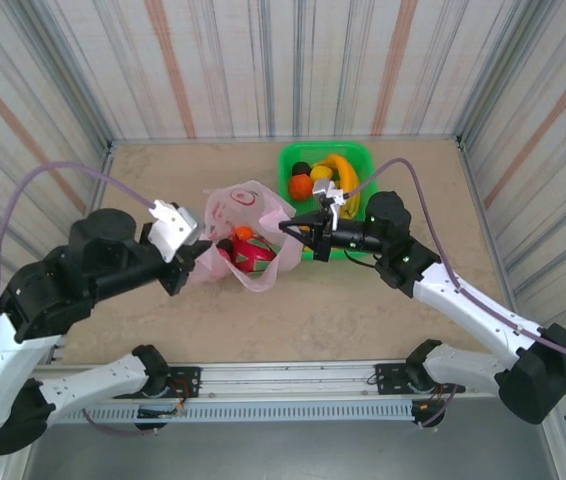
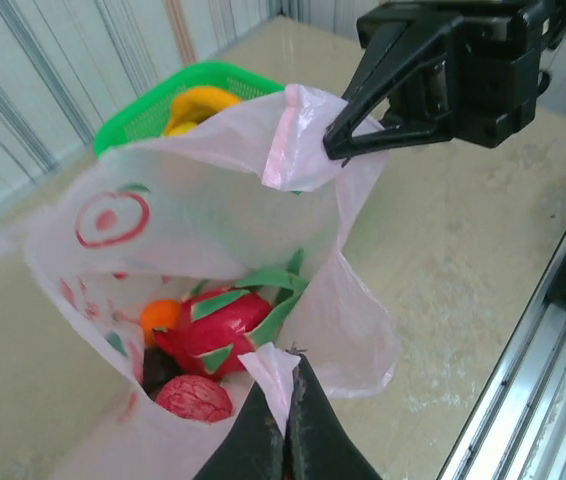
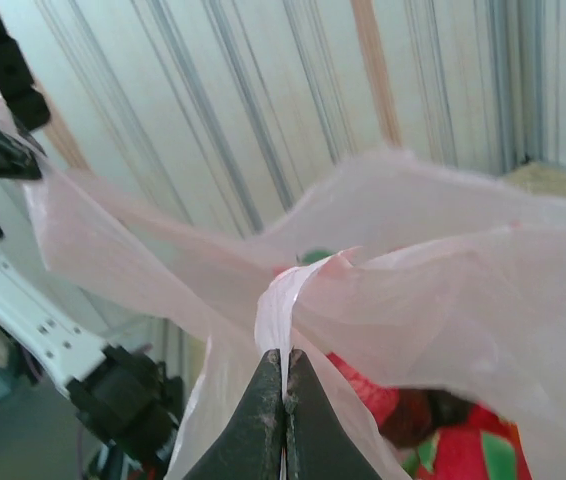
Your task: Place the fake fruits into the plastic bag and tie a complex knot
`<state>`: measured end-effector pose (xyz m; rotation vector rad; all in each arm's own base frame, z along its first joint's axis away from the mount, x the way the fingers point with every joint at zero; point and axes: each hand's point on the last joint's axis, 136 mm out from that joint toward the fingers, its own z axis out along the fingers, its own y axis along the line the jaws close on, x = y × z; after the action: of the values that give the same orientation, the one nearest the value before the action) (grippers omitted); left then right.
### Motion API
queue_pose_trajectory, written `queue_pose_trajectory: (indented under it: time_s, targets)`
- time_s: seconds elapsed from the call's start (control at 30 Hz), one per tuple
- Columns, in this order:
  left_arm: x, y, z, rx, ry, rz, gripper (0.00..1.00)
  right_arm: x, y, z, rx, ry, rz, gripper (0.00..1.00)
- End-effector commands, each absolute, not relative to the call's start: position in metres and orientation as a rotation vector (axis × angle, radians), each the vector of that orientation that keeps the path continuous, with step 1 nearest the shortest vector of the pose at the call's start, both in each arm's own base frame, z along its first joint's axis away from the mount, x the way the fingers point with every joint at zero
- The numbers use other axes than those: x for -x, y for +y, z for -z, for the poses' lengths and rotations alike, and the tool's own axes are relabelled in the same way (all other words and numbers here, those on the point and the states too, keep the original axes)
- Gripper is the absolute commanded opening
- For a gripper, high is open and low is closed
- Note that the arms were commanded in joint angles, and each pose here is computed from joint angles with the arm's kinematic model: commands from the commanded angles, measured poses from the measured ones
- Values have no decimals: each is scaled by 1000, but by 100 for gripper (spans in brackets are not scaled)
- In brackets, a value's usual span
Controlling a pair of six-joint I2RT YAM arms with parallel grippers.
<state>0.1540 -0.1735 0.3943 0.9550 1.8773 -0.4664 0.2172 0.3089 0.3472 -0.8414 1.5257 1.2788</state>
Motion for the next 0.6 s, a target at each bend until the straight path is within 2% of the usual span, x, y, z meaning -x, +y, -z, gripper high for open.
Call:
queue_pose_trajectory:
  time_s: [0.0,0.3,0.47,0.57]
  targets:
    - [-146,-189,-415,-1103,1797,571,0,-195,296,-433,805,1258,-1403,0]
    - [-169,-185,-480,-1054,1671,714,0,-209,253,-525,626,1102,-1253,4]
    - [-176,-196,-474,-1057,1660,828,0,-200,232,-533,563,1071,-1199,1]
    - [-175,-203,-468,-1063,1638,896,0,-201,220,-519,521,1127,-1132,1]
